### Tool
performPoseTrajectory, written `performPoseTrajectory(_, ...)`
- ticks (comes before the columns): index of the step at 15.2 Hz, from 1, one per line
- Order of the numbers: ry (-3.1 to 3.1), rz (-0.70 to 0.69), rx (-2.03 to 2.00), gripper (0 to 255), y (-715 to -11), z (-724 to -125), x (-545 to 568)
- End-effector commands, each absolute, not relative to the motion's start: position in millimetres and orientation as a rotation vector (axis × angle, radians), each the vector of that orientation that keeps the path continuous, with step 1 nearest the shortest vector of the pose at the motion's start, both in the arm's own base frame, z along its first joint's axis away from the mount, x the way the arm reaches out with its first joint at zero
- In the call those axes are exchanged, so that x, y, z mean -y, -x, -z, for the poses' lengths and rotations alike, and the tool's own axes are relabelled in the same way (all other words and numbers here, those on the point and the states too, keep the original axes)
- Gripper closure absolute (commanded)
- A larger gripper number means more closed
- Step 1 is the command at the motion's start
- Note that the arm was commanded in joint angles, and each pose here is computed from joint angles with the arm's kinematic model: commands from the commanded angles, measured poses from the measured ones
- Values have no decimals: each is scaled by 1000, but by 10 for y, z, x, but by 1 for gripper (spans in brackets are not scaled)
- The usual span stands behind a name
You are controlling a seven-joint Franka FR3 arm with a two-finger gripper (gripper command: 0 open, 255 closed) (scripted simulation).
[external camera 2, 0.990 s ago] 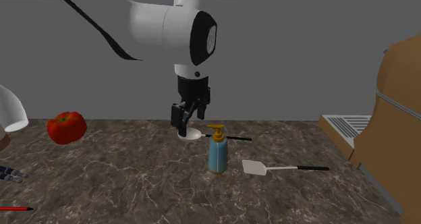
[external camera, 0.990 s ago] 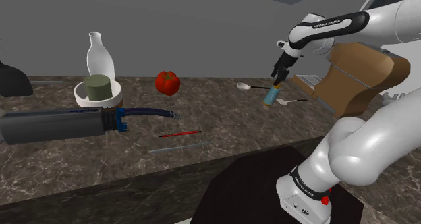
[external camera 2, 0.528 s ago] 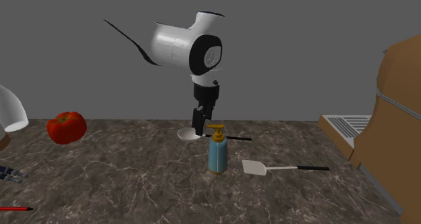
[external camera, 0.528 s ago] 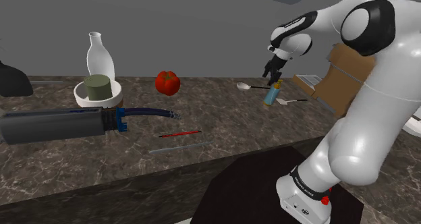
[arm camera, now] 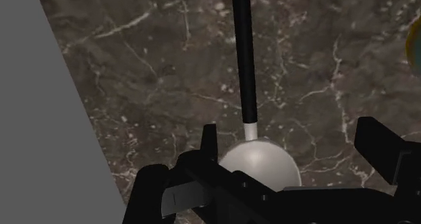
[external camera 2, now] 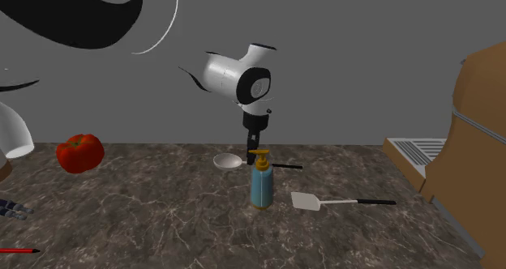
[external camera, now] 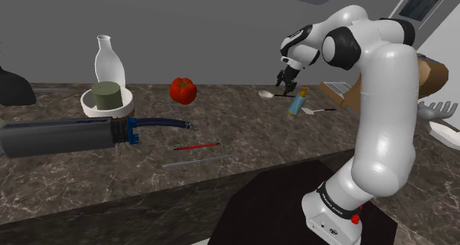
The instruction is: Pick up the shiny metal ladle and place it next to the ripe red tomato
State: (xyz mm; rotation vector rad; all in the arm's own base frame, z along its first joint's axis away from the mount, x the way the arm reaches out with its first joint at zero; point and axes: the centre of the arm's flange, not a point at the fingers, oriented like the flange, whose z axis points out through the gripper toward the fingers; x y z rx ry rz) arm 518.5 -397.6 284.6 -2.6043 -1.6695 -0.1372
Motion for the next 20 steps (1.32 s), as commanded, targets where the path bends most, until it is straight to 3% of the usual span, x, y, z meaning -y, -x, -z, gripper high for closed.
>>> performPoseTrajectory(1,2555,141,1734,0,-5357,-2724,4054)
performPoseTrajectory(9,2555,141,1734,0,-5375,-2326,4017)
performPoseTrajectory(16,2555,141,1734,0,-5375,-2327,4017)
performPoseTrajectory(17,2555,141,1734,255,-5375,-2327,4017)
performPoseTrajectory(20,2555,141,1734,255,-5375,-2327,4017)
